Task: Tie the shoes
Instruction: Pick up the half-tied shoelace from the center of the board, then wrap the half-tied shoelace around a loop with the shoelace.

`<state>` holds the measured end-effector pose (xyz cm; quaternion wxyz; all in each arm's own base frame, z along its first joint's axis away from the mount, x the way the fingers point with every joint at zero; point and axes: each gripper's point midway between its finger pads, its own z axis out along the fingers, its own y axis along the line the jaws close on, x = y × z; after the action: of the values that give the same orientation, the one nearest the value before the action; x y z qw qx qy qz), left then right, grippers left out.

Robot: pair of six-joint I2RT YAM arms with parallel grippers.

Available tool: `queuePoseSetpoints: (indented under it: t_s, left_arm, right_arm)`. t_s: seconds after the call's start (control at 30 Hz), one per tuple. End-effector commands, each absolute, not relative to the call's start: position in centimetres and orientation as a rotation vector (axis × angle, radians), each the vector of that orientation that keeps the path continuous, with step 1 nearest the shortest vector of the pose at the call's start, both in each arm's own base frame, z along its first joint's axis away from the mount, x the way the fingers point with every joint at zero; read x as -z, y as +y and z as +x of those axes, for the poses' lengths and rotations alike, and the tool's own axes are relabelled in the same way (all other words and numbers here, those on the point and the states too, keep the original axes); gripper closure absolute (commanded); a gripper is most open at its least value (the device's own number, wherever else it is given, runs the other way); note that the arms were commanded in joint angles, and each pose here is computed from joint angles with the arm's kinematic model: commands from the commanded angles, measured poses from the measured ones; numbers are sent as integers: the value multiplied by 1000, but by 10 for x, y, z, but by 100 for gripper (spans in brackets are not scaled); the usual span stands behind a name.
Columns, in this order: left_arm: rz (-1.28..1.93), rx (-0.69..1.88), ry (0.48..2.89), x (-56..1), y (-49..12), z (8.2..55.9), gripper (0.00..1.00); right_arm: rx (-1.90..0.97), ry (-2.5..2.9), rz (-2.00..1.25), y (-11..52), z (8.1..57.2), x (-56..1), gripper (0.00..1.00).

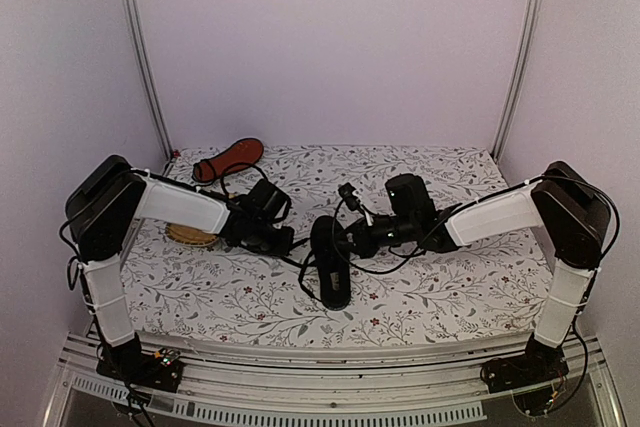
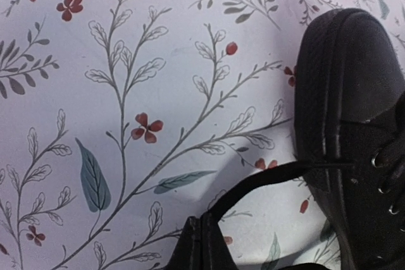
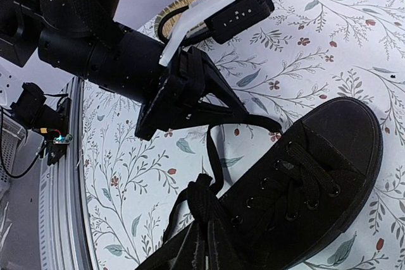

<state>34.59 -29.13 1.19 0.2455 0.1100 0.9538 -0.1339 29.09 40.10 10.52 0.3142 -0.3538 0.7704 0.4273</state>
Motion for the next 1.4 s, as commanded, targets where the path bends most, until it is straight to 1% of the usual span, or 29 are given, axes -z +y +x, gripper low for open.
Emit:
queuePoseSetpoints:
  t_s: [0.0, 0.13, 0.27, 0.43, 0.57, 0.7, 0.8, 0.93, 1.03, 1.17, 1.27, 1.37]
  left_arm:
    - [269, 301, 2589, -13, -284, 342, 100]
    - [196, 373, 2435, -58, -281, 347, 100]
    - [219, 572, 2283, -107, -291, 339, 100]
    - [261, 806, 2170, -151, -311, 322, 100]
    - [292, 865, 2117, -173, -325, 324, 100]
    - [307, 864, 2089, -183, -336, 335, 100]
    - [329, 914, 2062, -195, -350, 339, 100]
    - [363, 982, 1996, -216, -364, 331, 100]
    - [375, 1016, 1990, -221, -368, 314, 100]
    - [375, 1095, 1991, -219, -376, 285, 100]
    - [385, 1171, 1998, -209, -387, 258, 100]
    - [387, 1193, 2009, -193, -393, 237, 100]
  right_arm:
    - [-1134, 1979, -920, 403, 291, -123, 98]
    - [-1126, 1984, -904, 402, 293, -124, 98]
    - [-1112, 1990, -885, 401, 296, -125, 98]
    - [-1123, 2001, -871, 401, 296, -126, 98]
    - [-1144, 2002, -877, 403, 293, -124, 98]
    - [-1176, 1992, -904, 405, 288, -125, 98]
    - [-1167, 1998, -894, 404, 289, -125, 98]
    - [-1123, 2020, -813, 398, 298, -126, 98]
    - [-1080, 2038, -725, 392, 308, -130, 98]
    - [-1091, 2057, -661, 388, 313, -133, 98]
    - [-1123, 2069, -638, 387, 315, -134, 98]
    - [-1149, 2077, -628, 387, 317, -135, 98]
